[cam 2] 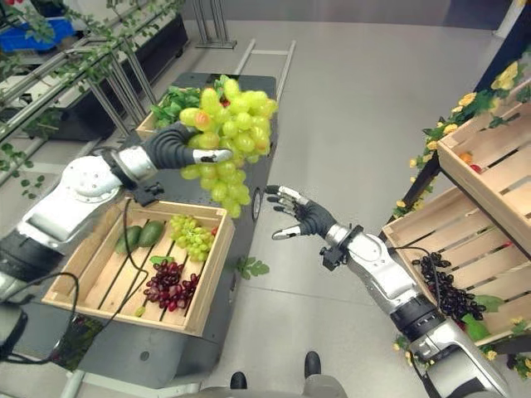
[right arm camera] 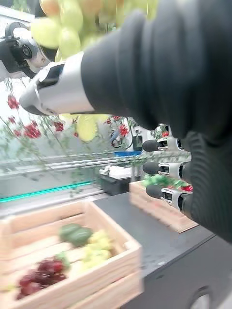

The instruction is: Pick up the fruits from the basket on one side to the basket on the other side

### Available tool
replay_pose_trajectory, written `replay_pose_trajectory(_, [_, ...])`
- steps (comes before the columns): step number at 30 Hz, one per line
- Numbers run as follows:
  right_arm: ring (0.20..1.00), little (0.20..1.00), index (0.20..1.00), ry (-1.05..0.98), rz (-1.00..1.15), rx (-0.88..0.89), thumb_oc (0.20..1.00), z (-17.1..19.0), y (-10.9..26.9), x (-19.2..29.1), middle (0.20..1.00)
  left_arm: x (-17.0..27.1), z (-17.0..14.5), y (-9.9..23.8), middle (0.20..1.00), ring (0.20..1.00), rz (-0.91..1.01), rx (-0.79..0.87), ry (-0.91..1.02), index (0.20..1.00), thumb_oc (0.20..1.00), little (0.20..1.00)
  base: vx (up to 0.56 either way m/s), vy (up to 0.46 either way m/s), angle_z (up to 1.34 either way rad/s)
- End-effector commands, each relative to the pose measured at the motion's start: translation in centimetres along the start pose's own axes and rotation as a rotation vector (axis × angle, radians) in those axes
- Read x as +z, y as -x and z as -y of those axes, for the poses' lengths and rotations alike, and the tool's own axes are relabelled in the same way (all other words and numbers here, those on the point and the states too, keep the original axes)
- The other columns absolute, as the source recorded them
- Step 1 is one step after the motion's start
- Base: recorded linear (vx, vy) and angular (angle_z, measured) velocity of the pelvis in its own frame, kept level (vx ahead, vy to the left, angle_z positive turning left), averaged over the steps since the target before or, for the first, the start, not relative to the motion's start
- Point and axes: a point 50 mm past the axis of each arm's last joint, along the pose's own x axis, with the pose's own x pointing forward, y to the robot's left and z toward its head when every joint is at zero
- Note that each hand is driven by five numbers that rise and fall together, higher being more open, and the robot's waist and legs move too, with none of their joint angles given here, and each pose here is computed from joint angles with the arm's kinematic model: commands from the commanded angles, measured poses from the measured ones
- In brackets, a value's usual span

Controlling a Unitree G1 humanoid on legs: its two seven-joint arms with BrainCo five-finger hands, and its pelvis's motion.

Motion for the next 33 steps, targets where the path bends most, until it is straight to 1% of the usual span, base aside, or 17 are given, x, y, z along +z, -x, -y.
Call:
replay_pose_trajectory(1, [1.0,1.0,1.0,-0.184,0.074,0.108,1.0,-1.6,-1.5,1.0,1.0,3.4,-0.8,-1.9,0.2,0.2,0.181,-0.015,0.044,0.2,0.2,0.2,0.02,-0.042,0.04])
replay_pose_trajectory(2, [1.0,1.0,1.0,-0.228,0.072,0.098,1.0,-1.6,-1.8,0.9,1.0,3.7,-0.7,-2.2,0.2,0.2,0.194,-0.029,0.056,0.2,0.2,0.2,0.02,-0.044,-0.01])
replay_pose_trajectory(5, [1.0,1.0,1.0,-0.292,0.08,0.147,1.0,-2.2,-2.5,1.7,1.0,4.1,-0.4,-2.6,0.2,0.2,0.225,-0.041,0.093,0.2,0.2,0.2,0.02,-0.027,-0.1])
replay_pose_trajectory(10, [1.0,1.0,1.0,-0.354,0.114,0.158,1.0,-2.3,-3.5,2.9,1.0,4.9,0.4,-2.9,0.2,0.2,0.257,-0.083,0.132,0.2,0.2,0.2,0.02,-0.012,-0.08])
replay_pose_trajectory(18, [1.0,1.0,1.0,-0.337,0.167,0.212,1.0,-2.7,-4.5,5.3,1.0,4.8,1.5,-3.0,0.2,0.2,0.257,-0.128,0.166,0.2,0.2,0.2,0.01,0.002,-0.08])
replay_pose_trajectory(25, [1.0,1.0,1.0,-0.308,0.184,0.274,1.0,-2.9,-3.5,6.6,1.0,4.3,1.3,-2.3,0.2,0.2,0.221,-0.128,0.15,0.2,0.2,0.2,0.0,0.0,0.0])
replay_pose_trajectory(33, [1.0,1.0,1.0,-0.298,0.14,0.264,1.0,-1.9,-1.1,6.2,1.0,4.9,-0.1,-1.4,0.2,0.2,0.199,-0.109,0.059,0.2,0.2,0.2,0.0,0.0,0.0])
